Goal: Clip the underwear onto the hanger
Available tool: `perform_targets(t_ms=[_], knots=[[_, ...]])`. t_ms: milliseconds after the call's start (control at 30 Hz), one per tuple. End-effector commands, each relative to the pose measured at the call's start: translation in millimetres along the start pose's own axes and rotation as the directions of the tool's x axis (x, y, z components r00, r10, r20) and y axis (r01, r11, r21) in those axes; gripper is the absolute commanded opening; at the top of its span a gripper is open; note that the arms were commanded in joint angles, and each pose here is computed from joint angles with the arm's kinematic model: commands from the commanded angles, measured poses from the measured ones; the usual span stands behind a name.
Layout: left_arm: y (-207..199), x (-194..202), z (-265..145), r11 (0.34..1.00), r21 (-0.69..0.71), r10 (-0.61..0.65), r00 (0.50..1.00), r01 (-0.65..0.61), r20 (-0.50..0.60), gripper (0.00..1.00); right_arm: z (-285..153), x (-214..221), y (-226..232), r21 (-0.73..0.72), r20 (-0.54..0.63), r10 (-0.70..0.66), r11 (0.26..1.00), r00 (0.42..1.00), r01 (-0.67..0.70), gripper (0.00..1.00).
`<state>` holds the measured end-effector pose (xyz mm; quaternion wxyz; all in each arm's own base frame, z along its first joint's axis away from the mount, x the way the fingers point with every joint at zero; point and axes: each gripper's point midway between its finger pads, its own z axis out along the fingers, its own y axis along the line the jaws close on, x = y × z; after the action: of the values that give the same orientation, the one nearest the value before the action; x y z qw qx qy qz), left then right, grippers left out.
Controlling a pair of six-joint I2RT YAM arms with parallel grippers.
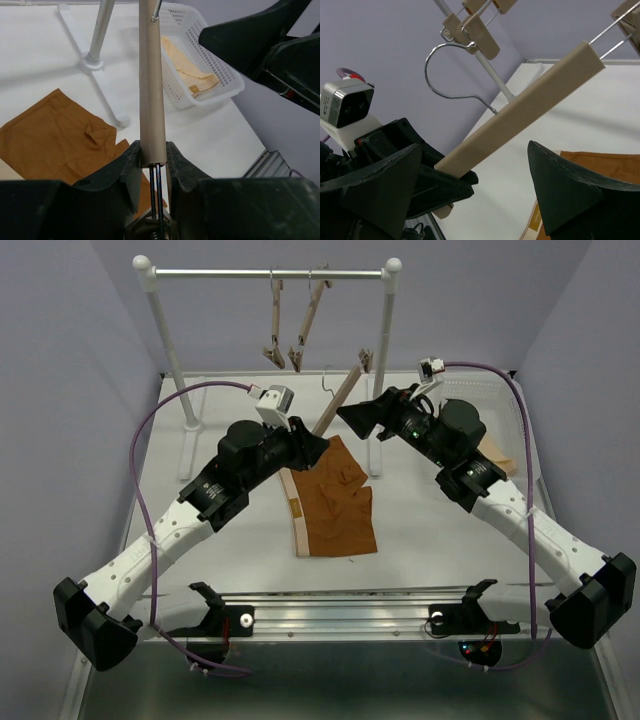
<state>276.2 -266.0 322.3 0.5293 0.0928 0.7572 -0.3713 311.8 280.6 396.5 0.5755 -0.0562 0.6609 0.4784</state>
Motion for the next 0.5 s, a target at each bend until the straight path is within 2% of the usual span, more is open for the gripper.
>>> perform_targets(t_ms=[0,267,467], knots=[[-37,-31,-20,0.987,0.158,-0.024,0.994,0.007,0.106,0.0,8,-15,22,-0.111,0.051,0.045,0.993,0.998,-0.04,0.91],[-51,-31,-32,0.966,0.253,-0.095,0.987,0.06,0.129,0.0,9,0,14,-0.098,0.017,0.093,0.991,0.996,-0.091,0.89],[-60,-27,-34,0.951,0.303,-0.094,0.99,0.057,0.108,0.0,6,-2,32,-0.22,0.038,0.089,0.972,0.995,-0.079,0.88]])
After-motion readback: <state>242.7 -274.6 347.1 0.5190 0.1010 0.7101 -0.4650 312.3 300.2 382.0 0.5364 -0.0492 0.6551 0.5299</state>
